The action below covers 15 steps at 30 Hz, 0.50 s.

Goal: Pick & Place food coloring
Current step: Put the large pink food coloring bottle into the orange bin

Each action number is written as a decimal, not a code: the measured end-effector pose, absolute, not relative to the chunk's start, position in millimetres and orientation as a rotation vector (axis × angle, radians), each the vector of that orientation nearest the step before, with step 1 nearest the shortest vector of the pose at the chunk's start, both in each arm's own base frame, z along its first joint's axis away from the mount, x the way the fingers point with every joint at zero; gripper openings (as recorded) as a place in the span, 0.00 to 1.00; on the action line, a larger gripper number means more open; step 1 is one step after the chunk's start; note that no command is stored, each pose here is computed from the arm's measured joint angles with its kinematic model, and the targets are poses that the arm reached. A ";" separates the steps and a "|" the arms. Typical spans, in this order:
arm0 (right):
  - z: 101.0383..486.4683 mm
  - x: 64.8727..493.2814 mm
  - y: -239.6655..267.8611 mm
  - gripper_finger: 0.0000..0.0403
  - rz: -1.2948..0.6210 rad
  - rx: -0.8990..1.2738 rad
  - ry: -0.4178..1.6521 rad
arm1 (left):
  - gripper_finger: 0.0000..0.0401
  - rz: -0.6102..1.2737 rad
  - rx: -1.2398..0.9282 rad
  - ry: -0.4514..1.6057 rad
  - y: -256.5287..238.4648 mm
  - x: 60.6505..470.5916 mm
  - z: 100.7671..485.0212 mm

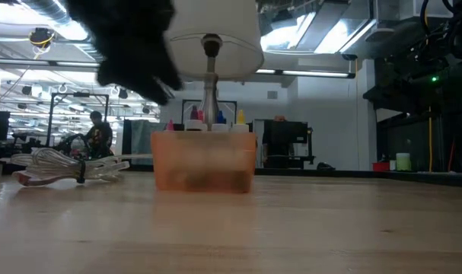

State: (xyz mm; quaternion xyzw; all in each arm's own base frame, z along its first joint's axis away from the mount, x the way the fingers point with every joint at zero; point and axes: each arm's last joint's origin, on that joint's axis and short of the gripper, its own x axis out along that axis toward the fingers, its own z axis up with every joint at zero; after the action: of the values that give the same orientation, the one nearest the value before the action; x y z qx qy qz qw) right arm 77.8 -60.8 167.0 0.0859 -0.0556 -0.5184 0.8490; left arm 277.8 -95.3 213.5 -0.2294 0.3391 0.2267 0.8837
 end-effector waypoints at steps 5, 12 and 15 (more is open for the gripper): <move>166.9 77.9 -60.8 0.80 -1.092 0.181 -0.117 | 0.54 0.348 -0.525 0.732 -82.6 233.8 219.6; 167.0 77.9 -60.8 0.80 -1.092 0.181 -0.117 | 0.51 0.386 -0.567 0.747 -51.8 188.6 222.4; 166.9 77.9 -60.8 0.80 -1.092 0.181 -0.117 | 0.50 0.456 -0.573 0.758 -37.1 177.8 225.7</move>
State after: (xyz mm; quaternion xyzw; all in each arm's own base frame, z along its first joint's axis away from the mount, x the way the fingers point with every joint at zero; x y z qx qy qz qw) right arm 77.9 -60.8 166.9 0.0859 -0.0554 -0.5184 0.8490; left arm 177.8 -37.1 225.7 -0.2736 0.3618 0.2177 0.8642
